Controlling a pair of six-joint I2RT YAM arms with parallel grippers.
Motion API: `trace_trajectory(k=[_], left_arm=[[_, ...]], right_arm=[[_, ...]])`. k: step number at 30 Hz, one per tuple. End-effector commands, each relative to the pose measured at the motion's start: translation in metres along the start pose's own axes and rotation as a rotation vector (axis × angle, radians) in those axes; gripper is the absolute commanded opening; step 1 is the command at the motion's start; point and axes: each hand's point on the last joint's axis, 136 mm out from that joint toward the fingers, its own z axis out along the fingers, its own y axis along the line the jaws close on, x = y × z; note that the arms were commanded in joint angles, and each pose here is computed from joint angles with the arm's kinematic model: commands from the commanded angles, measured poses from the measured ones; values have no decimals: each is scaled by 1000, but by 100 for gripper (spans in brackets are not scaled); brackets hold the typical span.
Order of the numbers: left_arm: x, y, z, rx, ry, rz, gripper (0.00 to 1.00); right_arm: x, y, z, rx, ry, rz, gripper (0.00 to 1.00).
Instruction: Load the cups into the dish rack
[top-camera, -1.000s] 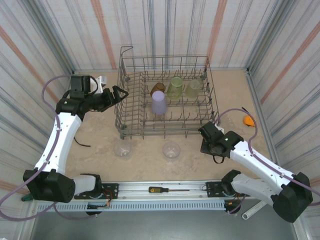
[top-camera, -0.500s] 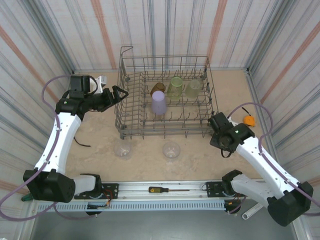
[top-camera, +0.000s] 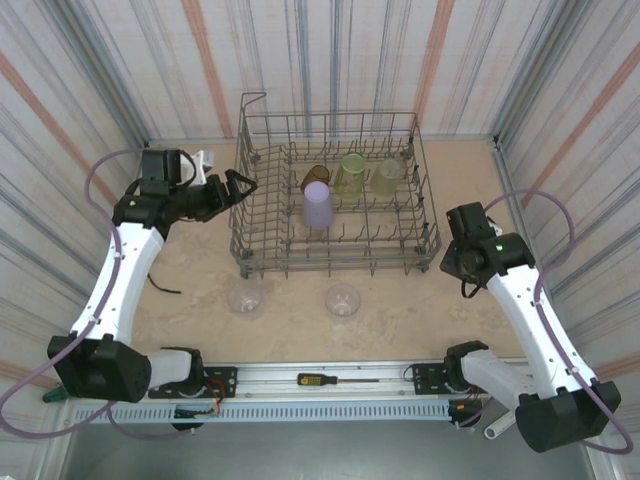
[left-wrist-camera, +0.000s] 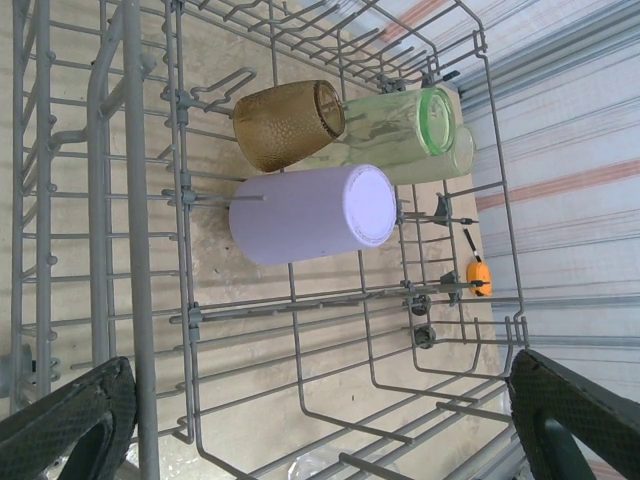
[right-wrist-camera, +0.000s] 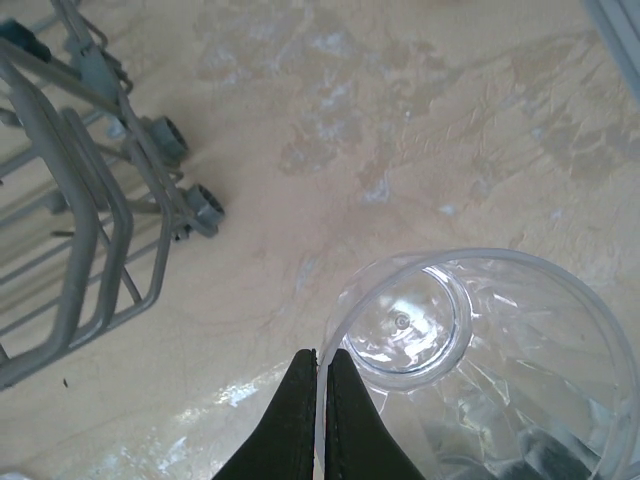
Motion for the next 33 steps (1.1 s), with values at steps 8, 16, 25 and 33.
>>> trace_trajectory(k=[8, 16, 25, 33], left_arm=[[-20, -24, -12, 42, -18, 77, 99], [-26, -35, -8, 75, -10, 72, 99], [-27, -60, 4, 138, -1, 90, 99], [-26, -72, 16, 192, 15, 72, 99]], right_arm=[[-55, 5, -22, -29, -64, -16, 0], [-97, 32, -43, -125, -129, -10, 0], [-130, 64, -60, -238, -180, -20, 0], [-142, 105, -74, -391, -214, -37, 0]])
